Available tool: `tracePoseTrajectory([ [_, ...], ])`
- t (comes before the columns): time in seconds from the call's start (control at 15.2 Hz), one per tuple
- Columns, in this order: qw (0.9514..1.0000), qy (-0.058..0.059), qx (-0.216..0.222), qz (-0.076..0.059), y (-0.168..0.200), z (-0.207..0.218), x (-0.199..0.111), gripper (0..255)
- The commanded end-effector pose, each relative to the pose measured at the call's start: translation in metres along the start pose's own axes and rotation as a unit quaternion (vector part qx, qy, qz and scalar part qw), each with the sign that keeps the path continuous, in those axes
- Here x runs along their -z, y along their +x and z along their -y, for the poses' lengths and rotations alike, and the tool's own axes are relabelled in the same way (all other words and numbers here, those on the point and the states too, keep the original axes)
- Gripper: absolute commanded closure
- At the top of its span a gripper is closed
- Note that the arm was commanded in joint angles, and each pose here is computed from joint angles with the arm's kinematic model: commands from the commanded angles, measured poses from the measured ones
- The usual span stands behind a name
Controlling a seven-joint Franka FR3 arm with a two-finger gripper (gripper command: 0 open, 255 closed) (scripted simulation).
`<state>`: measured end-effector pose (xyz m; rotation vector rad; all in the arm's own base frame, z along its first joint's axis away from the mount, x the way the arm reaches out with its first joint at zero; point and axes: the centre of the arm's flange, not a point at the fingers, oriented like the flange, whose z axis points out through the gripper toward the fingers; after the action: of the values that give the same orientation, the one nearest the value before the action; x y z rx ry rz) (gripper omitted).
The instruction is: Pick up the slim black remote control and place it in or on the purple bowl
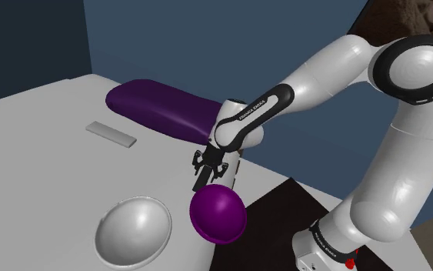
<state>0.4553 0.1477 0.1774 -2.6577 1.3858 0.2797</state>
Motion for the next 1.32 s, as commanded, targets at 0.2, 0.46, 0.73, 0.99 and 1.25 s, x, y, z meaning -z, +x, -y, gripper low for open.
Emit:
tracePoseTrajectory([
  [0.2,1.0,0.001,0.0,0.0,0.0,0.001,-0.001,255],
  [0.46,1.0,0.001,0.0,0.0,0.0,0.0,-0.001,255],
  [0.73,1.0,0.001,0.0,0.0,-0.005,0.001,0.019,255],
  [0.99,1.0,0.001,0.0,0.0,-0.01,0.002,0.04,255],
  [1.25,1.0,0.001,0.0,0.0,-0.014,0.002,0.06,255],
])
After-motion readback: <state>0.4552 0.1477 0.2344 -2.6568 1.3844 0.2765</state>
